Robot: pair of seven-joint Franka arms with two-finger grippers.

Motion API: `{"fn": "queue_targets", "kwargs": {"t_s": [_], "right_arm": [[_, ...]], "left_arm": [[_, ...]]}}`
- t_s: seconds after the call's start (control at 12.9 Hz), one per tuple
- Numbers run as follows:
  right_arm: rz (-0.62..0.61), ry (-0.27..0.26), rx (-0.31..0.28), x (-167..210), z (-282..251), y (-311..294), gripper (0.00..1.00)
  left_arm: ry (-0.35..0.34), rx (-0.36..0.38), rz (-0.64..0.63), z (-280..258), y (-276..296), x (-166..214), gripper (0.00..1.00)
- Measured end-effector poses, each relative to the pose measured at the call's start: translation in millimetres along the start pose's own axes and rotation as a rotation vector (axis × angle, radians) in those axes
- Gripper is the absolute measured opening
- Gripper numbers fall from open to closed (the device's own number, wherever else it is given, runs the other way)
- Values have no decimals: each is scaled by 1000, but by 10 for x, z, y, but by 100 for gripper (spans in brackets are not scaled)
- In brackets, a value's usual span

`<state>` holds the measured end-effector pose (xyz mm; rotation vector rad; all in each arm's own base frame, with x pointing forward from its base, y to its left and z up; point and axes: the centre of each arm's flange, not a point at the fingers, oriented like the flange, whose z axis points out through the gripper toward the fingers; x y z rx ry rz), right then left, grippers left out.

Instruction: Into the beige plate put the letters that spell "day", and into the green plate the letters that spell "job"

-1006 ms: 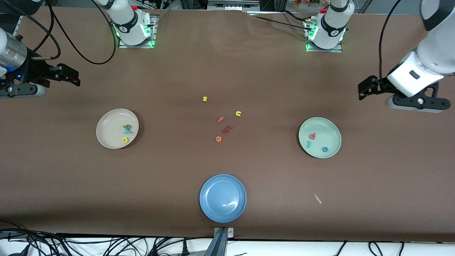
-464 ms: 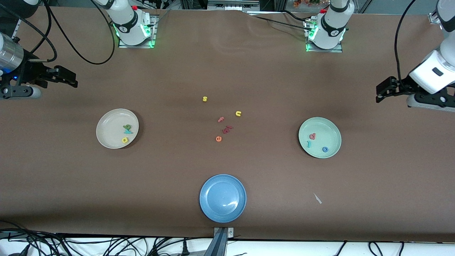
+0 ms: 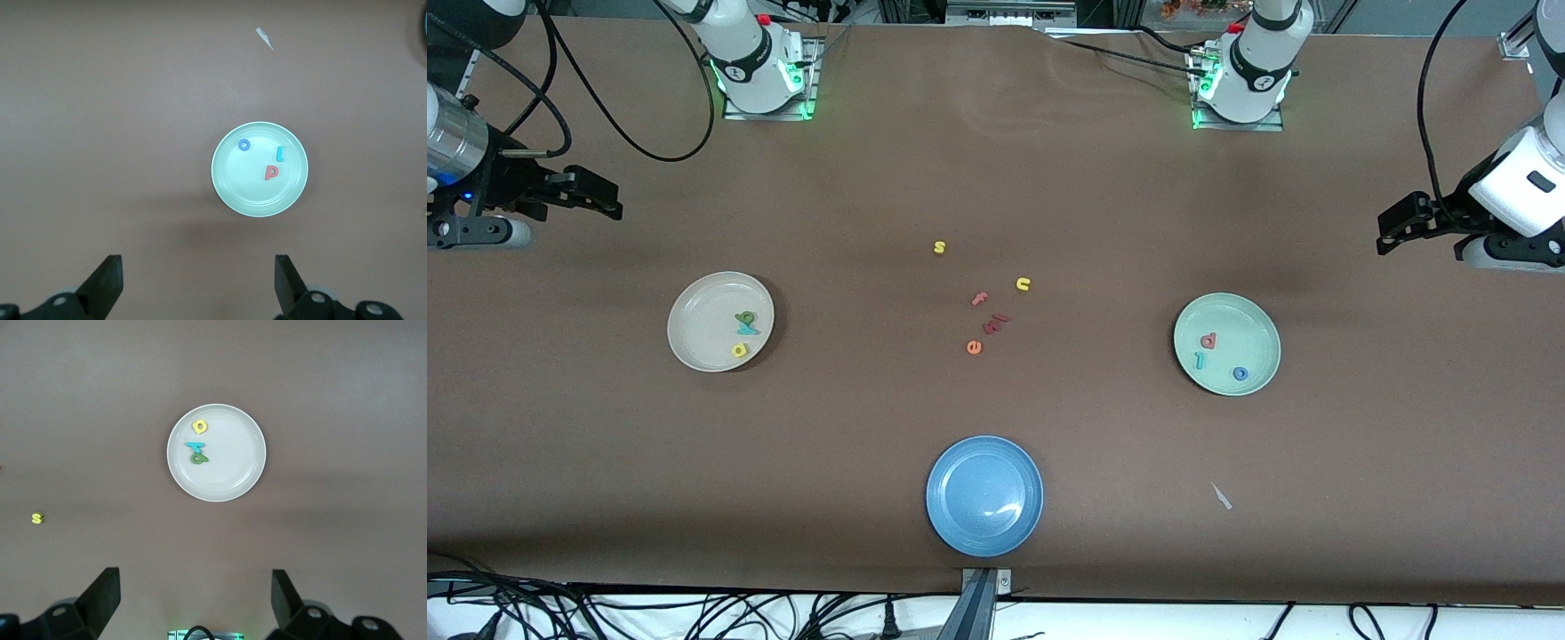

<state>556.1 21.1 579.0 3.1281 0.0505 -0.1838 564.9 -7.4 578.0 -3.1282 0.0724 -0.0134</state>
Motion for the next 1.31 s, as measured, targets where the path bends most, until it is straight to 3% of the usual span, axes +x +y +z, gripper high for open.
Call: {"fn": "queue_targets", "kwargs": {"t_s": [0.31, 1.31], "right_arm": [[3, 21, 0, 30, -10, 9, 100], [7, 19, 0, 40, 3, 29, 100]], "left_arm": [[-11, 0, 7, -14, 126, -14, 100], [-19, 0, 3, -14, 134, -25, 100]]}}
